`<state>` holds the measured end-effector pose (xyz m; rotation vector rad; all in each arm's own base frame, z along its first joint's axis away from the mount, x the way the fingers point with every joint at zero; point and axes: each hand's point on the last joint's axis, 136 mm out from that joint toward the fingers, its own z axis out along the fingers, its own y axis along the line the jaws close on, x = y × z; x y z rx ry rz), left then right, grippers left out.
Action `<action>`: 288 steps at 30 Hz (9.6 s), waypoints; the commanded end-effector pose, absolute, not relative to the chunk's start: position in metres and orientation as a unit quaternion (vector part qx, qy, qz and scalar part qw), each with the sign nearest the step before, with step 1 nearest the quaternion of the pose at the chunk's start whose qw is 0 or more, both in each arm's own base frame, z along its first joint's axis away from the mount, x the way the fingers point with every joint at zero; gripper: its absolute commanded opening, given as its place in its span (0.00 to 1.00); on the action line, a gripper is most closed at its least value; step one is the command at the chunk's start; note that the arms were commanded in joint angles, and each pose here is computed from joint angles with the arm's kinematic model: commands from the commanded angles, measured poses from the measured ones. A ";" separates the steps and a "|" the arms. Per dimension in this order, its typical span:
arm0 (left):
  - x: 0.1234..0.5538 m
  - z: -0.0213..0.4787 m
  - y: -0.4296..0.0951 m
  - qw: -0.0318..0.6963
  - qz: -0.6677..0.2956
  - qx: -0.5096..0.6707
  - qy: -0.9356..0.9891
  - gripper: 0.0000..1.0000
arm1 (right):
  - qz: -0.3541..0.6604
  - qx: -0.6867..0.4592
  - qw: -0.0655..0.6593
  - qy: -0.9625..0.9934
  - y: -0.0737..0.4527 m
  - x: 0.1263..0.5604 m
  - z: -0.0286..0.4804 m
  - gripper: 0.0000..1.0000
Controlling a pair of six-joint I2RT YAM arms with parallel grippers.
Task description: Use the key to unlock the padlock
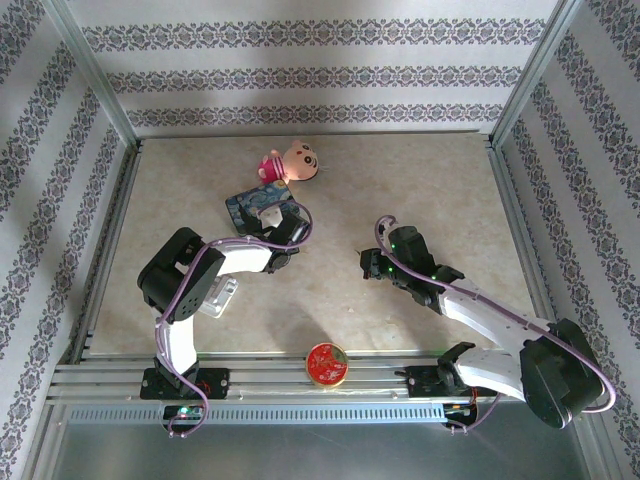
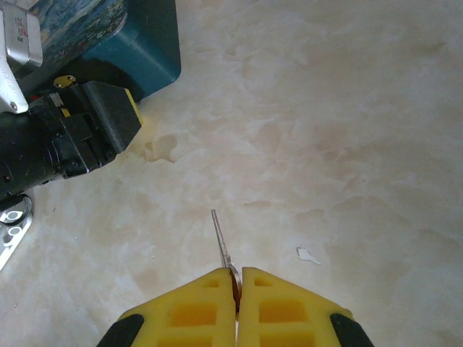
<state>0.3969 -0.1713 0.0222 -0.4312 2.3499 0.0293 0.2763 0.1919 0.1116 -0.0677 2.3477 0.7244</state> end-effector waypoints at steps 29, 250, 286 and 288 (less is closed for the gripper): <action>0.360 0.011 -0.207 0.302 -0.112 -0.206 0.924 0.00 | 0.265 -0.024 0.328 0.906 0.194 0.270 0.094 0.00; 0.313 0.023 -0.307 0.073 -0.393 -0.313 0.862 0.00 | 0.356 -0.042 0.442 0.823 0.262 0.281 0.070 0.00; 0.312 0.021 -0.309 0.068 -0.394 -0.307 0.863 0.00 | 0.363 -0.037 0.442 0.819 0.268 0.296 0.071 0.00; 0.311 0.021 -0.309 0.068 -0.394 -0.306 0.864 0.00 | 0.361 -0.034 0.442 0.820 0.267 0.296 0.070 0.00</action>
